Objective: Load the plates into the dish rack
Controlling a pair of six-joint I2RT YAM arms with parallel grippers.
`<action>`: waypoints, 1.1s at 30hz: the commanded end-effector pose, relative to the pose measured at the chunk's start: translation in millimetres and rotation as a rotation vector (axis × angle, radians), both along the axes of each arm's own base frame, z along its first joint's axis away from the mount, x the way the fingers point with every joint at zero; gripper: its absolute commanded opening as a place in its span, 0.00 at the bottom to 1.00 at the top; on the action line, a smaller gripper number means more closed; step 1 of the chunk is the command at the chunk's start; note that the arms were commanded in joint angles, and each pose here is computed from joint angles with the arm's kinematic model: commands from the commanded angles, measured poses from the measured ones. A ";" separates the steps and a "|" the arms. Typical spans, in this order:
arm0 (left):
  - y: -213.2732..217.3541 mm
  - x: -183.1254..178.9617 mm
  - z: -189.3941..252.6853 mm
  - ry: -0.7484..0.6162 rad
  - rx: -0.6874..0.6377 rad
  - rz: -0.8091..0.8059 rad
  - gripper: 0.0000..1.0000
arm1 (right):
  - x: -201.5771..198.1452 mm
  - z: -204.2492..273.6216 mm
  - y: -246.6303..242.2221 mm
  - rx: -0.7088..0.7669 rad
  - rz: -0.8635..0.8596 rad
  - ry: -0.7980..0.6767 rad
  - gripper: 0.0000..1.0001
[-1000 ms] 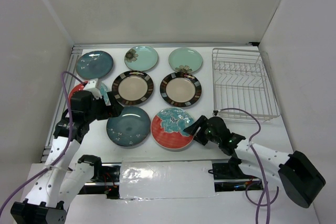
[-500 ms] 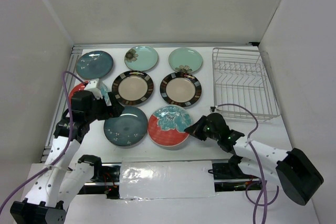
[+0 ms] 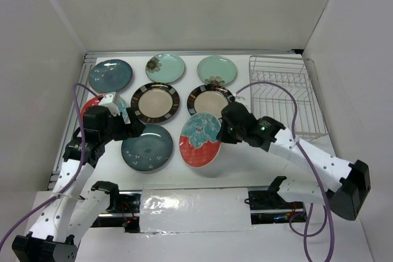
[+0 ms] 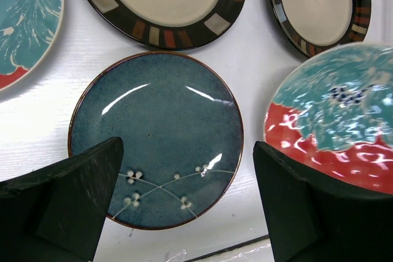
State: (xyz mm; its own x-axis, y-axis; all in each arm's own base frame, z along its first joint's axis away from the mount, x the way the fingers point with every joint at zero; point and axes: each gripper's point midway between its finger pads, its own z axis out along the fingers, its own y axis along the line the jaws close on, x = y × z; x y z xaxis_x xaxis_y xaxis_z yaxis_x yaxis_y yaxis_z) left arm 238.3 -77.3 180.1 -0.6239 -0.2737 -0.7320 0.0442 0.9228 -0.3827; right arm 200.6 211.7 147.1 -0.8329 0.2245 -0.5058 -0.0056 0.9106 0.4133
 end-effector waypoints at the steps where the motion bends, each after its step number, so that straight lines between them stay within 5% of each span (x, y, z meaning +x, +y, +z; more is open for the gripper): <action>1: -2.4 4.2 6.0 -0.034 0.000 -0.014 1.00 | 29.6 104.2 13.3 0.040 -0.019 -0.231 0.00; 6: -2.3 3.5 8.1 -0.043 -0.001 -0.014 1.00 | 53.5 181.4 -0.6 -0.037 -0.052 -0.397 0.00; 17: -0.7 3.4 10.0 -0.053 0.003 -0.007 1.00 | 119.2 338.6 -135.2 -0.330 -0.359 -0.920 0.00; 27: -3.3 0.5 15.1 -0.085 -0.004 -0.029 1.00 | 140.9 367.2 -204.9 -0.881 -0.495 -1.047 0.00; 33: -6.1 0.9 10.8 -0.067 -0.004 -0.049 1.00 | 191.2 349.8 -225.0 -0.885 -0.441 -0.998 0.00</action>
State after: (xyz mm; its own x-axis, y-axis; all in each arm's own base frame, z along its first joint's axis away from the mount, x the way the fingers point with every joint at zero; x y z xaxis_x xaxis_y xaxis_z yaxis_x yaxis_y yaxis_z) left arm 234.5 -78.1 185.6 -0.6033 -0.2719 -0.7498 0.0653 0.9201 -0.3862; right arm 379.7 3.1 418.7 -0.2473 -0.4186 -0.8738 0.2868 0.8298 -0.4787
